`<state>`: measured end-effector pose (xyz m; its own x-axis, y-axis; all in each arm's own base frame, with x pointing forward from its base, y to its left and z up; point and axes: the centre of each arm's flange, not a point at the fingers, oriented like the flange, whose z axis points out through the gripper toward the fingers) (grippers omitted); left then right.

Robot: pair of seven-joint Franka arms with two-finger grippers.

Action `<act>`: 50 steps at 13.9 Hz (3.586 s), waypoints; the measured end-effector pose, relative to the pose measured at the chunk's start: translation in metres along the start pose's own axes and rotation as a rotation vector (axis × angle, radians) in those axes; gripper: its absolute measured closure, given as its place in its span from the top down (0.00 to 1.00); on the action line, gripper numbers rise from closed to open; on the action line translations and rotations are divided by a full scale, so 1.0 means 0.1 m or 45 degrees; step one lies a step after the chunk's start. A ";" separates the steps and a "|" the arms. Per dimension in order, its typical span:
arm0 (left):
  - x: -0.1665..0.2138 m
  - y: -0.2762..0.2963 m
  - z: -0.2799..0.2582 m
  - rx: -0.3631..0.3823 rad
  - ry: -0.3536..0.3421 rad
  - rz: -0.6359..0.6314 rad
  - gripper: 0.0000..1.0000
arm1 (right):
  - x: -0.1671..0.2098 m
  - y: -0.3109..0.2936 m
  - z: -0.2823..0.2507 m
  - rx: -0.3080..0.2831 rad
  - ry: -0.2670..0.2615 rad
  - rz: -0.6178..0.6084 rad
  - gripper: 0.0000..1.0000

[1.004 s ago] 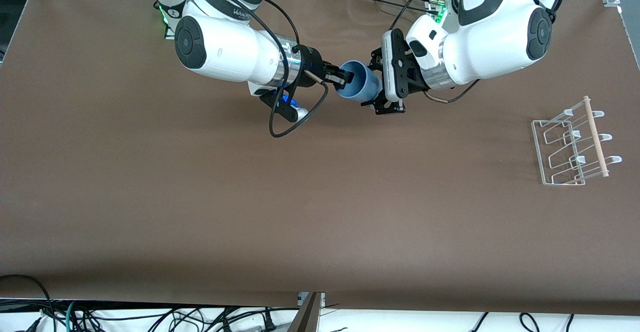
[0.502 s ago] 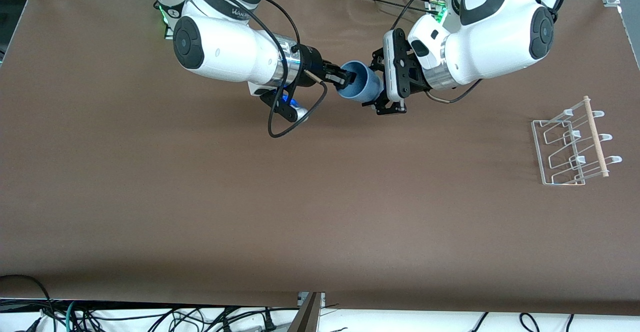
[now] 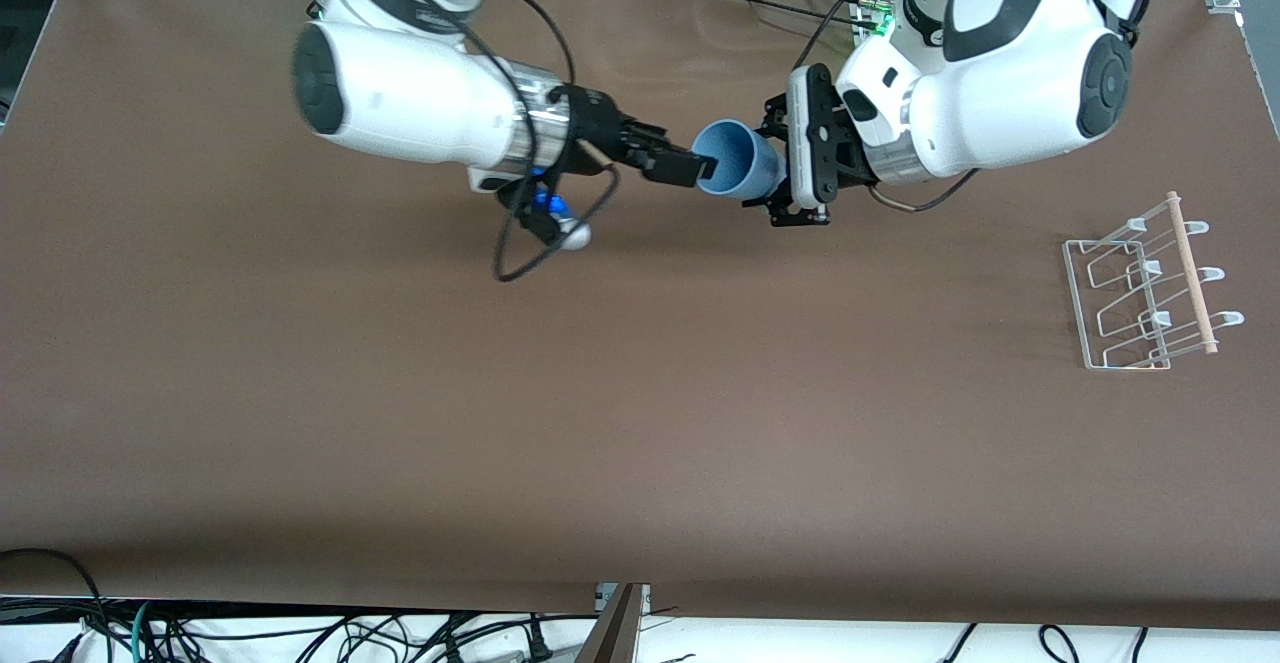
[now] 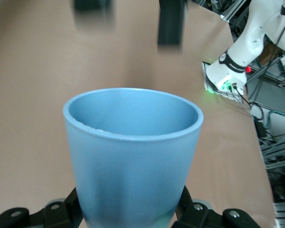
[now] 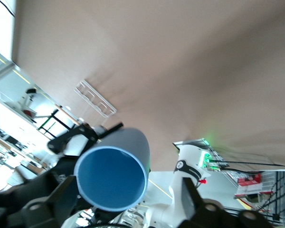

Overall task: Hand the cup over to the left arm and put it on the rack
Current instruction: 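Open the right gripper and withdraw while the left gripper carries the cup, then move the cup with the left gripper onto the wire rack prongs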

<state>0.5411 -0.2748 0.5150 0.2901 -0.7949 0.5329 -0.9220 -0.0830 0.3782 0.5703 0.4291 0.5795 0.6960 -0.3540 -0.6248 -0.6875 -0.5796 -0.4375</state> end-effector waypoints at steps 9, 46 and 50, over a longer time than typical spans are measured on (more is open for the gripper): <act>-0.44 0.12 -0.20 -0.014 -0.560 -0.153 0.75 | 0.97 1.01 -2.61 -0.045 0.215 -0.039 1.00; -3.94 -1.47 -0.11 0.918 -2.619 -0.322 0.75 | 0.98 2.37 -2.87 -0.946 0.558 -0.804 1.00; -4.03 -1.49 -0.20 0.928 -2.615 -0.316 0.75 | 0.96 2.36 -2.87 -0.948 0.556 -0.811 1.00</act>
<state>0.5663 0.0701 0.2586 0.2410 -0.0486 -0.9693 -0.9705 -0.0116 -0.2407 0.5344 0.0477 0.6024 0.9972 0.0253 -0.0710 0.0250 -0.9997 -0.0044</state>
